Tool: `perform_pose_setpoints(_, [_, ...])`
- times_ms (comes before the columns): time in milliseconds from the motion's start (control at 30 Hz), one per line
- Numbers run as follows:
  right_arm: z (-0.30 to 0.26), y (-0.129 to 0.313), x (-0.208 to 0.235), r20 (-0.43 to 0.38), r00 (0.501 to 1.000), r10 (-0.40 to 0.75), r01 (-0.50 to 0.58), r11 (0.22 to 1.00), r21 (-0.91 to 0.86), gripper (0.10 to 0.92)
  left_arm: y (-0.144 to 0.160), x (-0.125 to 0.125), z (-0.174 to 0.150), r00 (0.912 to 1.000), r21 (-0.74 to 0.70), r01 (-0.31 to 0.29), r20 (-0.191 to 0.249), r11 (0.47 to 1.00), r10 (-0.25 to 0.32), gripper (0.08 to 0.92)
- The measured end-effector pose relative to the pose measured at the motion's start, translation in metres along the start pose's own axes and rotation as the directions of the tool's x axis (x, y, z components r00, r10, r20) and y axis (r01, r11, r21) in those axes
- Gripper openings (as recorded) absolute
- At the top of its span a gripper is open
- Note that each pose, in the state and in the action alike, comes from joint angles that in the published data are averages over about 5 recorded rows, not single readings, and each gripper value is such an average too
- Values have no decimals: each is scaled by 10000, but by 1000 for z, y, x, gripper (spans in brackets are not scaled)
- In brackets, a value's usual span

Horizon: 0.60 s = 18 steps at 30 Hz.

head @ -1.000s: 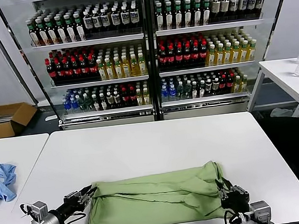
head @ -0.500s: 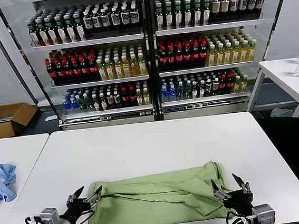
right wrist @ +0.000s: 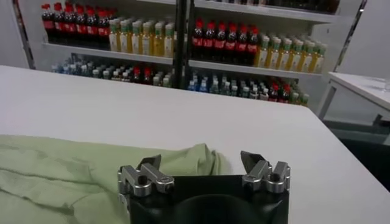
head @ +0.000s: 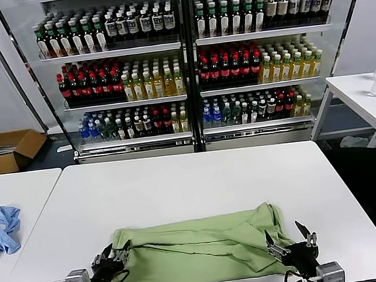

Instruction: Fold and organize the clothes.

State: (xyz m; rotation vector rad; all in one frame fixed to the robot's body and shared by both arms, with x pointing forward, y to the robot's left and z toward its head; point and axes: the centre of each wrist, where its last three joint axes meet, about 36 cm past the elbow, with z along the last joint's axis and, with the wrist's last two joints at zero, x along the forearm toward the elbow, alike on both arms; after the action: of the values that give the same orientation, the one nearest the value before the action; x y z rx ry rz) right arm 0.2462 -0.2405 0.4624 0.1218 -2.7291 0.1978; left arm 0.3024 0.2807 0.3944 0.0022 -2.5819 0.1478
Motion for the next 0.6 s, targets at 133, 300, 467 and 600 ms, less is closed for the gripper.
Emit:
perform_pose_setpoints(133, [0,0,0,11,10000,3,-3,10000,23,823,-4,0,5,9998,25,163,-87,9999,-163,376])
perform_pose_setpoints(300, [0,1,1,53,10000,-4,4,10000,34,823,-8,-1,11,9997,26,201,-166,9998,-201,229])
perform_pose_setpoints(467, [-2,2,2,112,9999,-8,8,10000,60,823,-10,0,10,9997,-74,242,-12,9997,-242,111])
perform_pose_setpoints(600, [-3,1,2,167,9999,12,-14,10000,97,823,-6,4,-3,9984,-389,392,419,9985,-376,91])
